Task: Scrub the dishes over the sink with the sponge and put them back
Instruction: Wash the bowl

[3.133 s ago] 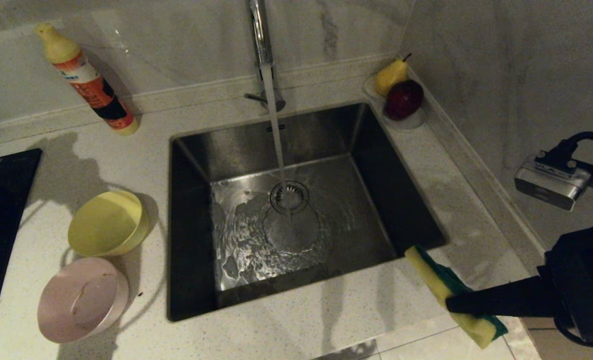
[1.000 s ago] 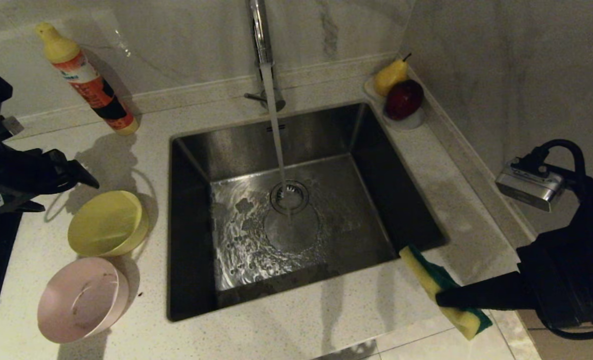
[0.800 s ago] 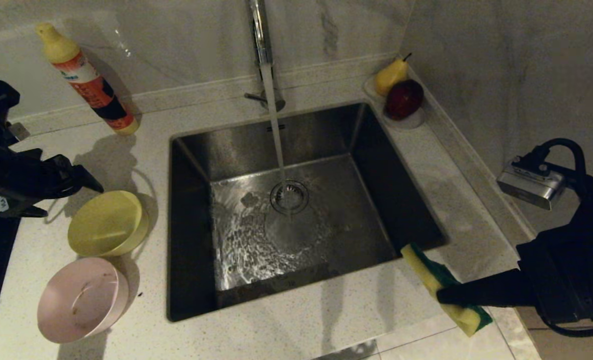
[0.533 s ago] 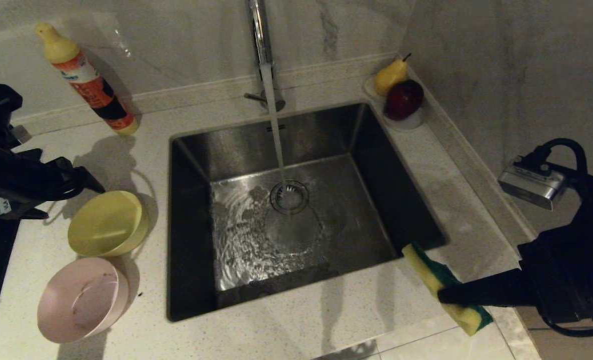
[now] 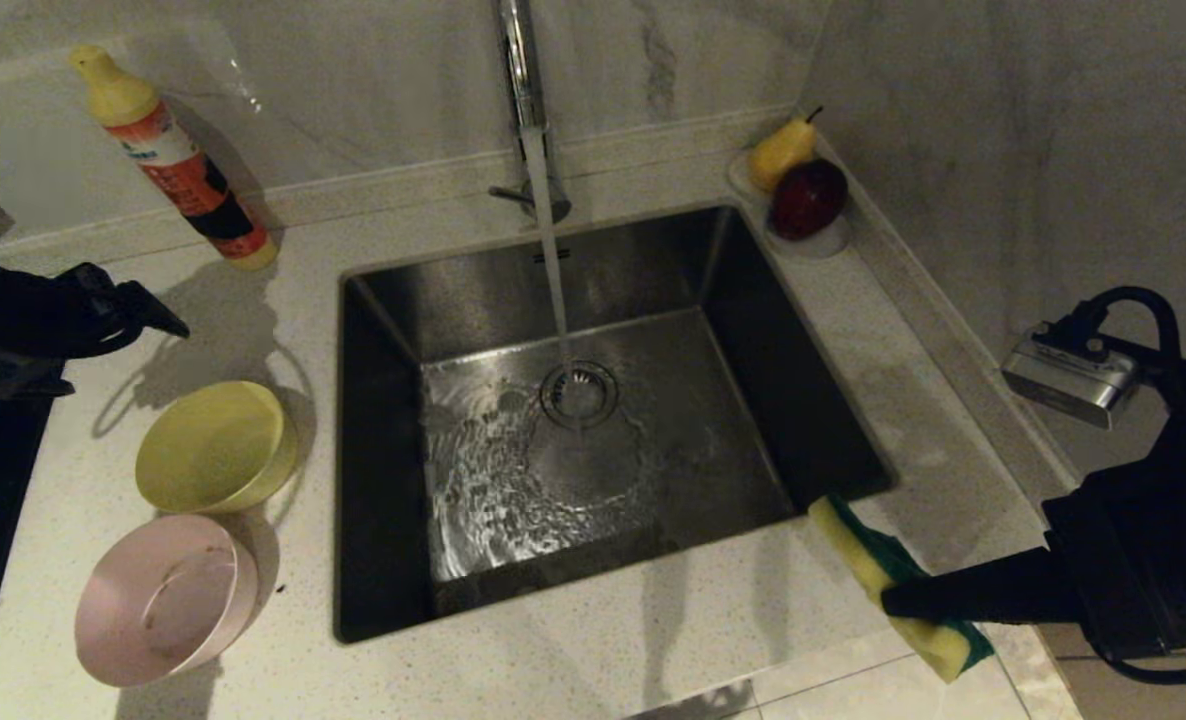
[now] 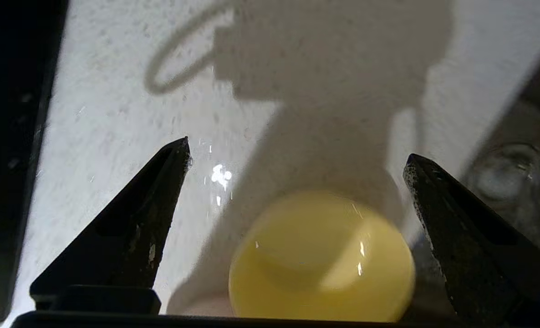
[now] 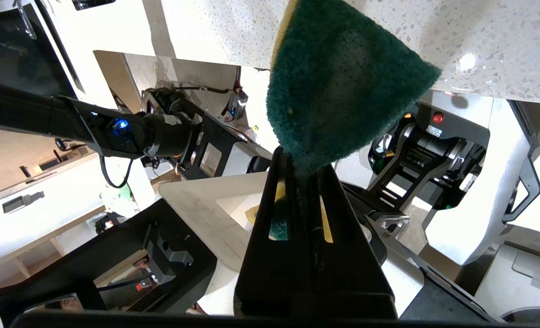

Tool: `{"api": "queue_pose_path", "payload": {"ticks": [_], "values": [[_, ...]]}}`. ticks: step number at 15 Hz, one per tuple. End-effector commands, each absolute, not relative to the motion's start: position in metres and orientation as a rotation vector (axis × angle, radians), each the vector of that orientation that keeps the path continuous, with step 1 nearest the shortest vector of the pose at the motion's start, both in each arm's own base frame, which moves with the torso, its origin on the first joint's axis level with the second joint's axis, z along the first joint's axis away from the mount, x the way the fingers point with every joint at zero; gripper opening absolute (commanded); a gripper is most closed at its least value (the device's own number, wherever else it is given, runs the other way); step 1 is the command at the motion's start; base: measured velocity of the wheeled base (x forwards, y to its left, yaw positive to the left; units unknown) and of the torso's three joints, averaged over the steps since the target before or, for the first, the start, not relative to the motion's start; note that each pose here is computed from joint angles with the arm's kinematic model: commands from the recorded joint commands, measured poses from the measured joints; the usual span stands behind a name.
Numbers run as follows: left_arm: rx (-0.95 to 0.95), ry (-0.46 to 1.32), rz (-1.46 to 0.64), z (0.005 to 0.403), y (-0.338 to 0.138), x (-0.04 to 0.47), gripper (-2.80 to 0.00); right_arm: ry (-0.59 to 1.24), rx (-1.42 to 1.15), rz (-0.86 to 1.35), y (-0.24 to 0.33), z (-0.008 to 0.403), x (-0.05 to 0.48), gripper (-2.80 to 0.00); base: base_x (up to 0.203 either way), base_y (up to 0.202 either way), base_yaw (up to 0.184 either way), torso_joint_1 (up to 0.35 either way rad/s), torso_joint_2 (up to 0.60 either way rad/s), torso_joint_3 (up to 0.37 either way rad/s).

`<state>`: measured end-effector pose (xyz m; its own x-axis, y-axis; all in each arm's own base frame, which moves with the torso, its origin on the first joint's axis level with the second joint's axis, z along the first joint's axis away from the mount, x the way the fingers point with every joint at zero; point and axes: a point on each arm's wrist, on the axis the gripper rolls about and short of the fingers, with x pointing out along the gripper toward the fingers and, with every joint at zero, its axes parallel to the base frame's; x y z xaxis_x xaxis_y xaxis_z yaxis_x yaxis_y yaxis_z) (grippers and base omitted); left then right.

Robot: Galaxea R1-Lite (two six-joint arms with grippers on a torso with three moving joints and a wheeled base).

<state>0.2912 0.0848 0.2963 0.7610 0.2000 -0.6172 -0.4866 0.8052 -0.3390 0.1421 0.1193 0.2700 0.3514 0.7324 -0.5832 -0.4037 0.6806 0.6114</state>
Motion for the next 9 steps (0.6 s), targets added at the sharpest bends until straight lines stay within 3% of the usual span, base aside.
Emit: {"api": "queue_pose_path", "payload": {"ticks": [1, 5, 9], "values": [[-0.510, 0.570, 0.387, 0.316, 0.076, 0.262, 0.00, 0.956, 0.399, 0.765, 0.119, 0.271, 0.141, -2.80, 0.000, 0.000, 0.000, 0.000, 0.00, 0.000], [-0.494, 0.796, 0.418, 0.297, 0.071, 0.246, 0.00, 0.957, 0.401, 0.764, 0.119, 0.271, 0.142, -2.80, 0.000, 0.000, 0.000, 0.000, 0.00, 0.000], [-0.490, 0.877, 0.432, 0.266, 0.076, 0.260, 0.00, 0.957, 0.404, 0.765, 0.119, 0.271, 0.141, -2.80, 0.000, 0.000, 0.000, 0.000, 0.00, 0.000]]}}
